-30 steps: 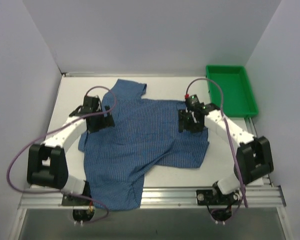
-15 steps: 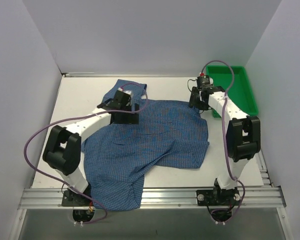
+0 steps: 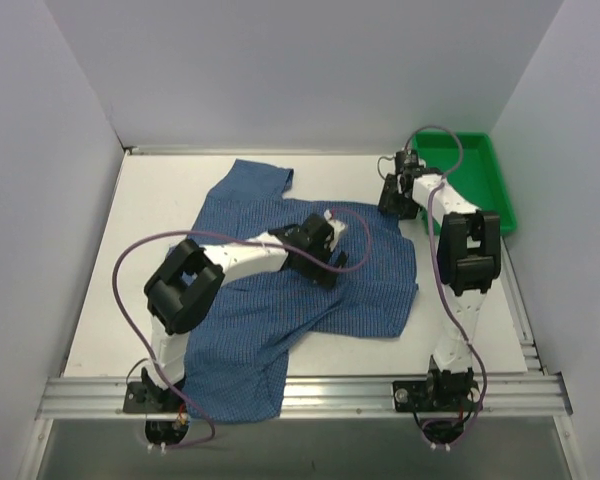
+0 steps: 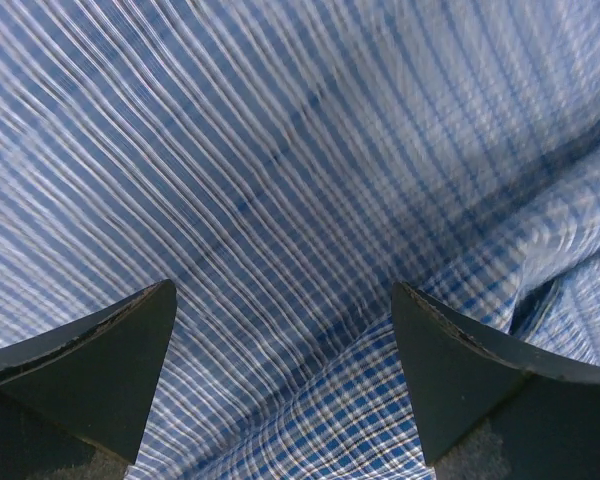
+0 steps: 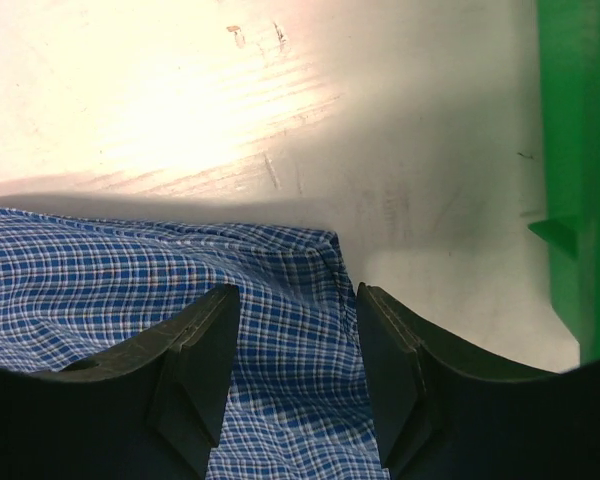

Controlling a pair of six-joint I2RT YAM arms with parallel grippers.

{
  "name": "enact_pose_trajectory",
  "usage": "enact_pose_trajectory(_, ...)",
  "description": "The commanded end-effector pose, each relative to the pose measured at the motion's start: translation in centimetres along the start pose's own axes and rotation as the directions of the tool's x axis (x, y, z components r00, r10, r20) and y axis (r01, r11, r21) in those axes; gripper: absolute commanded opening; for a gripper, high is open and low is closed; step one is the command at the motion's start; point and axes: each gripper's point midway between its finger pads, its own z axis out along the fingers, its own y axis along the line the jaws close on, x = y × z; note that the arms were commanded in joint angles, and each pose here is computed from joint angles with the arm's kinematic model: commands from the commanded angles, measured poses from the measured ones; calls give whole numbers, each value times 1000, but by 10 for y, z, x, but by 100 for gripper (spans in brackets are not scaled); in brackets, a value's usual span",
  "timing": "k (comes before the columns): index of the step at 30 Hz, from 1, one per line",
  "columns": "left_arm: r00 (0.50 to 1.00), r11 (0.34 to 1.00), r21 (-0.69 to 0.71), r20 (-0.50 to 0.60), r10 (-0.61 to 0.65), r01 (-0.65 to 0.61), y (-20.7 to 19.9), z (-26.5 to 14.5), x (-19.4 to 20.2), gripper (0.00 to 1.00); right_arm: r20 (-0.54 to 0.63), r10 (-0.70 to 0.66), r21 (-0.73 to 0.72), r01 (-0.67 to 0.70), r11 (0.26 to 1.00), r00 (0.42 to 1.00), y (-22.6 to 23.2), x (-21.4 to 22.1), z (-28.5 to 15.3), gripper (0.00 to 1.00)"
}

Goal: Fold and stack the long sleeve shirts
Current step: Fold the shirt

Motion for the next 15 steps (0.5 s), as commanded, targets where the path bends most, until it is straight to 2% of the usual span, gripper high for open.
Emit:
enact_pose_trajectory(1,1000,998,57,-21,17,-16,-15,0,14,97,14,9,-13,-9,1000,1000,2,-15,-3,50)
enact_pose_trajectory(4,996,996,87,-90,-13,21,-20,1,48,97,-18,13,-37,-14,999,1000,4,-10,7,50)
enact_pose_trajectory(7,989,994,98,-146,-38,53,-22,-2,76,97,-19,10,-63,-11,998,1000,9,-15,9,43)
enact_pose_trajectory(10,979,992,102,-197,-47,68,-24,-6,102,97,-22,2,-77,-4,997,1000,12,-18,14,26)
enact_pose_trajectory(11,978,991,107,-204,-52,75,-26,-8,106,97,-19,1,-82,-2,997,1000,13,-21,14,15)
enact_pose_trajectory(15,972,990,107,-225,-70,97,-25,-14,119,97,37,-13,-77,16,997,999,14,-43,3,5)
